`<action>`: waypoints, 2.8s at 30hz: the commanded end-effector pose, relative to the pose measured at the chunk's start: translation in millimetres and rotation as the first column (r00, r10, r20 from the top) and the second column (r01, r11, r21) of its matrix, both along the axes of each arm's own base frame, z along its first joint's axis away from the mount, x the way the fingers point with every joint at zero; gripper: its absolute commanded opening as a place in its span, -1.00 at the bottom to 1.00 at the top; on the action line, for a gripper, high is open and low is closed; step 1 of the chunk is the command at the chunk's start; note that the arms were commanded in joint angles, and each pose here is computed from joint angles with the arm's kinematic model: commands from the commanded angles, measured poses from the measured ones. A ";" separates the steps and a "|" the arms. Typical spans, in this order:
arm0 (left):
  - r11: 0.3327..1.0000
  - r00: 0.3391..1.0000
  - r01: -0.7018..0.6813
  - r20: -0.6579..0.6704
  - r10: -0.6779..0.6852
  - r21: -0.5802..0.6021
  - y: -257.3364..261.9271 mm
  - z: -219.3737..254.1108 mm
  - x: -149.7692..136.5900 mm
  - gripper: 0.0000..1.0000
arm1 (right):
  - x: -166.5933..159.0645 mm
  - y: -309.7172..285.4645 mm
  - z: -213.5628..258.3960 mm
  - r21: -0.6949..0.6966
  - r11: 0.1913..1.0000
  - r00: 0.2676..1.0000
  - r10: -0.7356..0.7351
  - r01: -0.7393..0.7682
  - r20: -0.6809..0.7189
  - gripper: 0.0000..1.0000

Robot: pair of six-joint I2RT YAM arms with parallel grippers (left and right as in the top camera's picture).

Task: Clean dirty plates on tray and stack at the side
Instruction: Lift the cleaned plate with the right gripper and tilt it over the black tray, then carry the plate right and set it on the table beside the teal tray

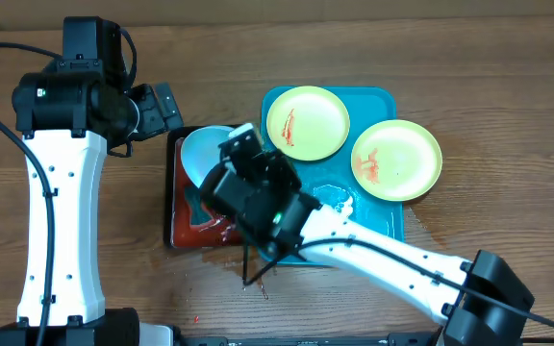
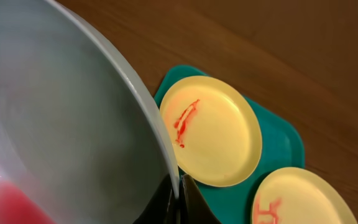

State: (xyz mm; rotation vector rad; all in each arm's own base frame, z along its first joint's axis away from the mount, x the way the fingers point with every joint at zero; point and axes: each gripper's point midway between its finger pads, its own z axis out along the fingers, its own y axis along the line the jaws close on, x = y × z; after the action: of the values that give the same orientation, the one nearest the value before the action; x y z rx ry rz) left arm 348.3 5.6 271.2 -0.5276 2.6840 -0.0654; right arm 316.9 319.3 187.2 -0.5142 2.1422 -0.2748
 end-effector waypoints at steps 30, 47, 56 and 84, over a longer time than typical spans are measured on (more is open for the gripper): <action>1.000 0.999 0.002 0.036 -0.003 0.027 5.7 11.8 -0.4 1.00 | -28.0 8.5 55.7 -0.041 0.997 0.962 -0.049 0.062 0.267 -0.93; 1.000 0.999 0.002 0.036 -0.003 0.027 5.7 11.8 -0.4 0.99 | -28.1 8.5 55.7 -0.041 0.997 0.962 -0.049 0.062 0.267 -0.93; 1.000 0.999 0.002 0.036 -0.003 0.027 5.7 11.8 -0.4 1.00 | -23.9 5.8 54.1 -0.037 0.997 0.964 -0.057 0.069 0.258 -0.93; 1.000 0.999 0.002 0.036 -0.003 0.027 5.7 11.8 -0.4 1.00 | 12.9 -25.0 23.6 0.464 0.839 0.946 -0.166 0.284 -0.278 -0.93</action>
State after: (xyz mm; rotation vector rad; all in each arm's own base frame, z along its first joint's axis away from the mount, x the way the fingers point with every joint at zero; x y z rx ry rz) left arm 348.2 7.0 271.2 -0.5296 2.6824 -0.0546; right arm 319.2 295.8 169.9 -0.1943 2.3178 -0.1215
